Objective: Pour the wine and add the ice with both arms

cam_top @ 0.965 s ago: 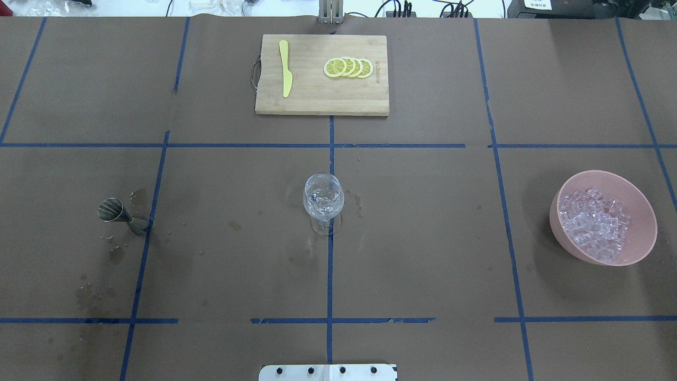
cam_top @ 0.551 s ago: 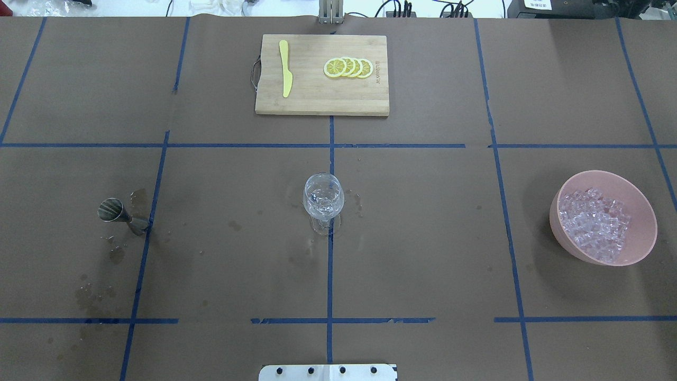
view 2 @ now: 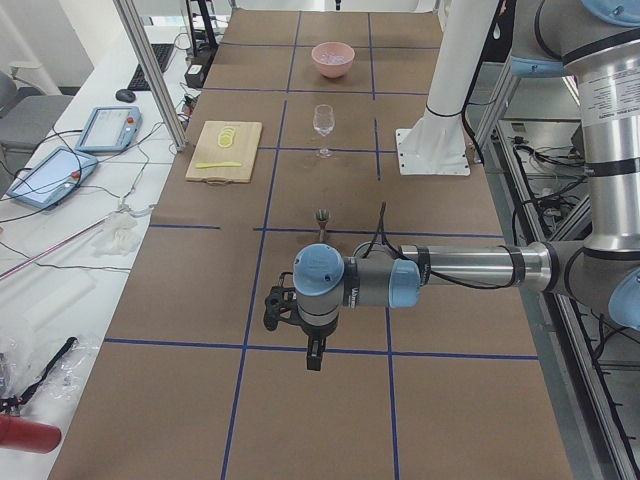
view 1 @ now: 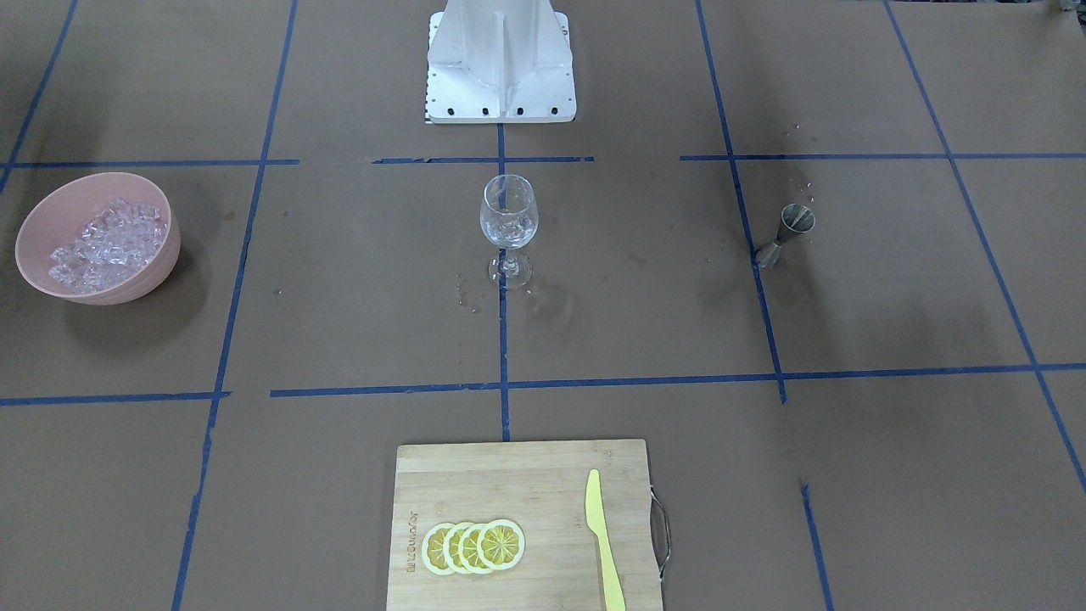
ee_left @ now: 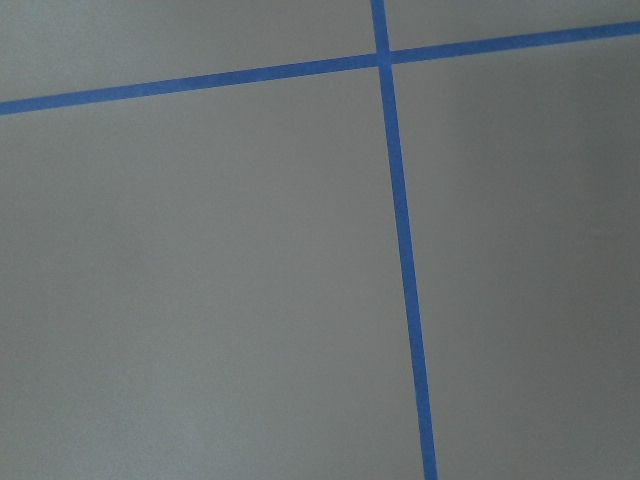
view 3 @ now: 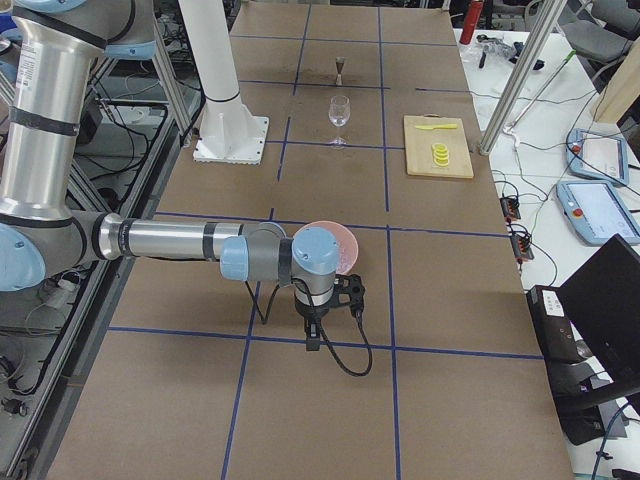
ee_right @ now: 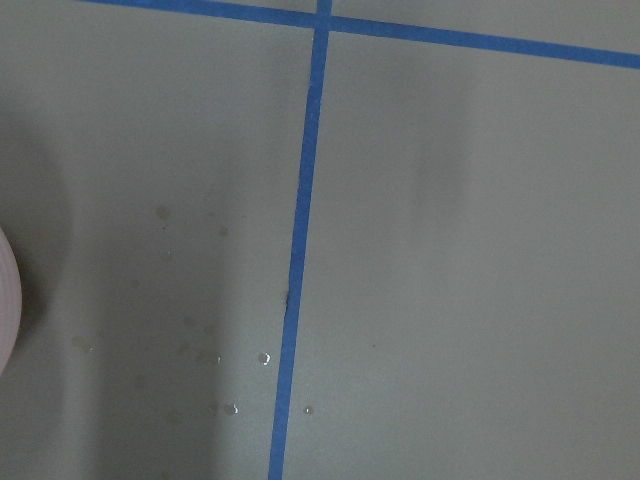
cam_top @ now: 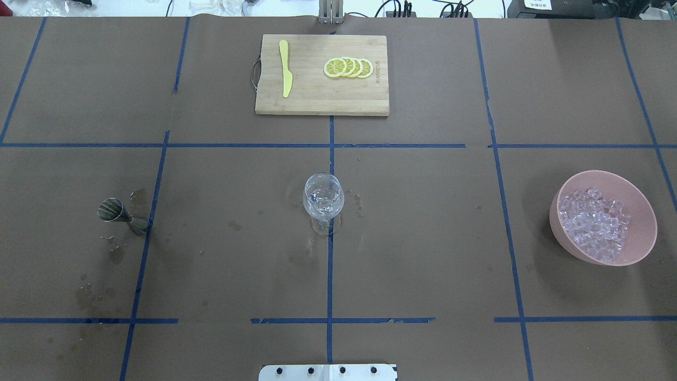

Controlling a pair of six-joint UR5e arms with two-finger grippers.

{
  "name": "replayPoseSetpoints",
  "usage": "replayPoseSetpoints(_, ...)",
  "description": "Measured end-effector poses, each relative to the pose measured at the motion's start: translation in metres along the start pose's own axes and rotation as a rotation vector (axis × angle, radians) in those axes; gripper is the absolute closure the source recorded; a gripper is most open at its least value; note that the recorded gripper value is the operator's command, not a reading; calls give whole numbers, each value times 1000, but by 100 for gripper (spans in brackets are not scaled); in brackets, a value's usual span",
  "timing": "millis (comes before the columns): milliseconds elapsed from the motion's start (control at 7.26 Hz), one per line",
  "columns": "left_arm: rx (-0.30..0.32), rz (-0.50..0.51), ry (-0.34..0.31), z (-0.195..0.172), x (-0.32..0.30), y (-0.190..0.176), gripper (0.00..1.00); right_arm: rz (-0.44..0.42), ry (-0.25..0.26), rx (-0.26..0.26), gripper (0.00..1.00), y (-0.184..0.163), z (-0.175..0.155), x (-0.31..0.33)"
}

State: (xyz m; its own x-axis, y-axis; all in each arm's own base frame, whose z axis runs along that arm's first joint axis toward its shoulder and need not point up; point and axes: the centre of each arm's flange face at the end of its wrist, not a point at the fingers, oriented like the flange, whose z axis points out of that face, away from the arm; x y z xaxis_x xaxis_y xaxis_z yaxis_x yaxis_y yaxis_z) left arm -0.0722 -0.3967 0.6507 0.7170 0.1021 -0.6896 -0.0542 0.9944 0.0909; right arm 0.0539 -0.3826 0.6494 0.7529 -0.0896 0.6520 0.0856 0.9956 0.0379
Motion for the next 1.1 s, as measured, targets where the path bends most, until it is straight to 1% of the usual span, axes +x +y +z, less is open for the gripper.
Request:
replayPoseSetpoints(413, 14, 14, -4, -5, 4, -8, 0, -1, 0, 0, 0, 0, 0, 0)
replayPoseSetpoints(1102, 20, 20, -4, -8, 7, -11, 0, 1, -1, -1, 0, 1, 0, 0)
